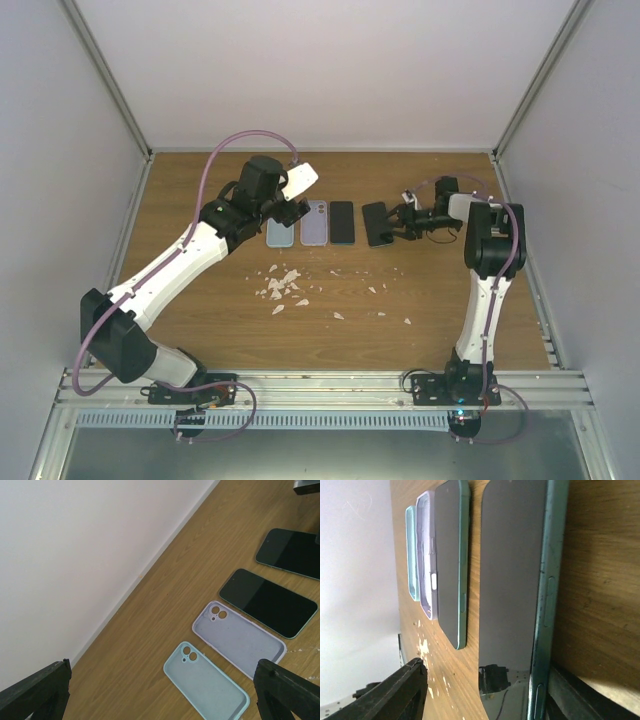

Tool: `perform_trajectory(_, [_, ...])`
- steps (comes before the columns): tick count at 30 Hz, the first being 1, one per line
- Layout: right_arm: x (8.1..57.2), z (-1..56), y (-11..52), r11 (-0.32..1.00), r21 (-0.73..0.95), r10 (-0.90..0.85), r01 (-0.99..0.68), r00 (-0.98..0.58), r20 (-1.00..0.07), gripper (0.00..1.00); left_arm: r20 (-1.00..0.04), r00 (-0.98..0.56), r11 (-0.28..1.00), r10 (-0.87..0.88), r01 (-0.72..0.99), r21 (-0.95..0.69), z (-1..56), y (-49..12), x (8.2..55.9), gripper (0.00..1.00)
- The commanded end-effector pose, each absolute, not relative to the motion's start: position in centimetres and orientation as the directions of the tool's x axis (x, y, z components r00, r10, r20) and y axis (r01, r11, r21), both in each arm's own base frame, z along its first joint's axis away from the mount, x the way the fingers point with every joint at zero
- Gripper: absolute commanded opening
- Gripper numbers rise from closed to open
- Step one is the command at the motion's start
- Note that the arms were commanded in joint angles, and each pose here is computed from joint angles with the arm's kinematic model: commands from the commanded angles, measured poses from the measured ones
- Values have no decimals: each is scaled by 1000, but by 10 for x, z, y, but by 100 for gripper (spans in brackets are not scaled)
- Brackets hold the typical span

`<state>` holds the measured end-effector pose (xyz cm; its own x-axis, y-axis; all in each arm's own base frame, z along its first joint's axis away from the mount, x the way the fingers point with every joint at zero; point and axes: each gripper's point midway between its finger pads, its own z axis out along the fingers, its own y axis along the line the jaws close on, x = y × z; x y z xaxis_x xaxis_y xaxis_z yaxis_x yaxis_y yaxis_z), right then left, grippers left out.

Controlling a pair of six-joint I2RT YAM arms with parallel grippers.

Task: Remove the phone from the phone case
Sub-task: Place the phone at the center of the board, then reset both arms

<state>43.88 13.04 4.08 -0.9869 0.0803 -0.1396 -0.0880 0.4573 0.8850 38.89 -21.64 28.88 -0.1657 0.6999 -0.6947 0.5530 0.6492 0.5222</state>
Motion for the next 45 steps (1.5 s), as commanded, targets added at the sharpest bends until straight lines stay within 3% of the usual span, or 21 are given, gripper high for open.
perform_trajectory(1, [441, 53, 123, 492, 862, 95, -119, -977, -189, 64, -735, -136, 674, 665, 533, 512, 309, -222, 393, 99])
perform_trajectory(9, [436, 57, 119, 534, 838, 105, -116, -974, -202, 90, -740, -129, 678, 660, 526, 514, 314, -220, 392, 99])
perform_trajectory(14, [435, 59, 116, 559, 822, 111, -112, -972, -208, 99, -744, -123, 681, 656, 522, 514, 319, -220, 391, 99])
perform_trajectory(31, [429, 83, 113, 591, 792, 121, -150, -955, -271, 100, -763, -112, 698, 636, 505, 508, 337, -214, 386, 99])
perform_trajectory(45, [427, 180, 111, 627, 678, 61, -383, -844, -533, 100, -854, -142, 804, 501, 441, 399, 387, -166, 404, 99])
